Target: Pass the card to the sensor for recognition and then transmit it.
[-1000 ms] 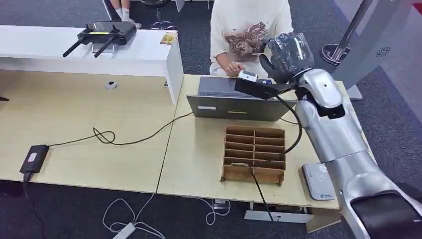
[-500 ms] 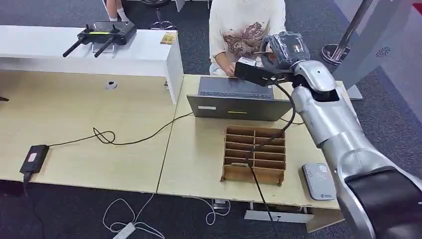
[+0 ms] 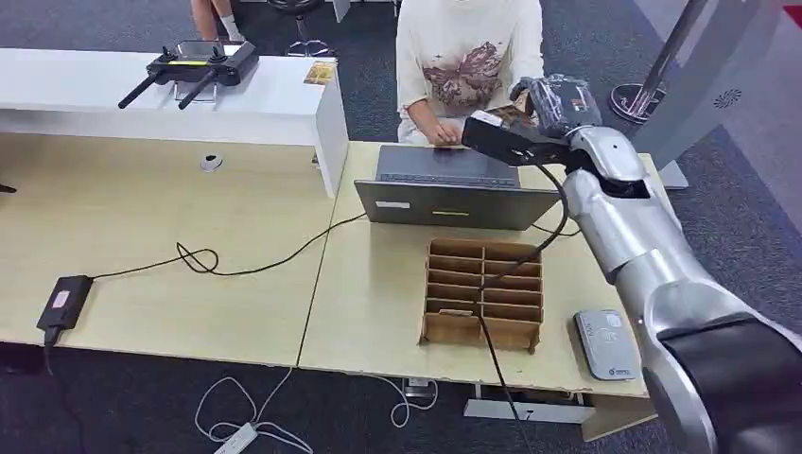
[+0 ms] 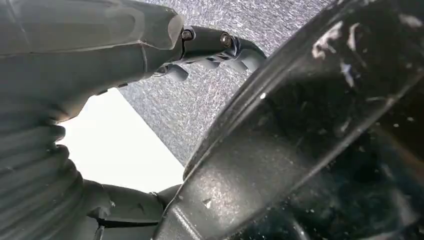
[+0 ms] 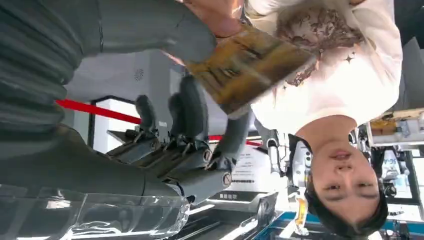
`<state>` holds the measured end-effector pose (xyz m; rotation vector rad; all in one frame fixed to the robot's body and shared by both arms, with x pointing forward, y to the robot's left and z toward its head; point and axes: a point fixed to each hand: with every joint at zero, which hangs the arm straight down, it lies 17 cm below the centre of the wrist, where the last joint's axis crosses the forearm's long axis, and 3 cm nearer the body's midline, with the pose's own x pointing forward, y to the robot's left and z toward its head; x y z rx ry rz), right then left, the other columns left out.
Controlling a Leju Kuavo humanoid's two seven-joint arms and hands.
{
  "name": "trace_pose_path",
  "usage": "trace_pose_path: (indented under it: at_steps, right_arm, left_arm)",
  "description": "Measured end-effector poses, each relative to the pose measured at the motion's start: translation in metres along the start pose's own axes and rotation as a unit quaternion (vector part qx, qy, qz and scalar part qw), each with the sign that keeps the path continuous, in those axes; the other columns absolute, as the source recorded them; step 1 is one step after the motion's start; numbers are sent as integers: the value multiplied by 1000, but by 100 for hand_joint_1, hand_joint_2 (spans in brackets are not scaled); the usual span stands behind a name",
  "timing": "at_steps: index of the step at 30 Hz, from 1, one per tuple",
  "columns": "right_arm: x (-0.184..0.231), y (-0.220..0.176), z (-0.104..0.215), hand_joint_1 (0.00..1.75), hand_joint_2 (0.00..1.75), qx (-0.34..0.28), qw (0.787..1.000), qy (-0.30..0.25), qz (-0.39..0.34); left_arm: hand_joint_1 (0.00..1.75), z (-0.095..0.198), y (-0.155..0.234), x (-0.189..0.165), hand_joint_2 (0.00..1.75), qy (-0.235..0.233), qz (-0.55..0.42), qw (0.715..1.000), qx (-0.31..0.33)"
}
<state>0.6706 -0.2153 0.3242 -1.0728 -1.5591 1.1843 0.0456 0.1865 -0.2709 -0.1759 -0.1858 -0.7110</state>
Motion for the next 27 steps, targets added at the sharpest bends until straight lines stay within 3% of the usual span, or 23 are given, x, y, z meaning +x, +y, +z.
trace_pose_path:
  at_steps: [7, 17, 22, 27]
  right_arm:
    - [3, -12, -1, 0, 175, -29, 999, -14, -12]
    - [26, -48, 6, 0, 175, -125, 988, -64, -59]
    - [40, -85, 33, 0, 175, -232, 961, -99, -114]
    - [49, -106, 88, 0, 175, -331, 920, -131, -162]
  left_arm:
    - [0, 0, 0, 0, 175, 0, 0, 1000, 0]
    - [0, 0, 0, 0, 175, 0, 4, 1000, 2]
    - [0, -1, 2, 0, 175, 1, 12, 1000, 8]
    - [0, -1, 1, 1, 175, 2, 23, 1000, 13]
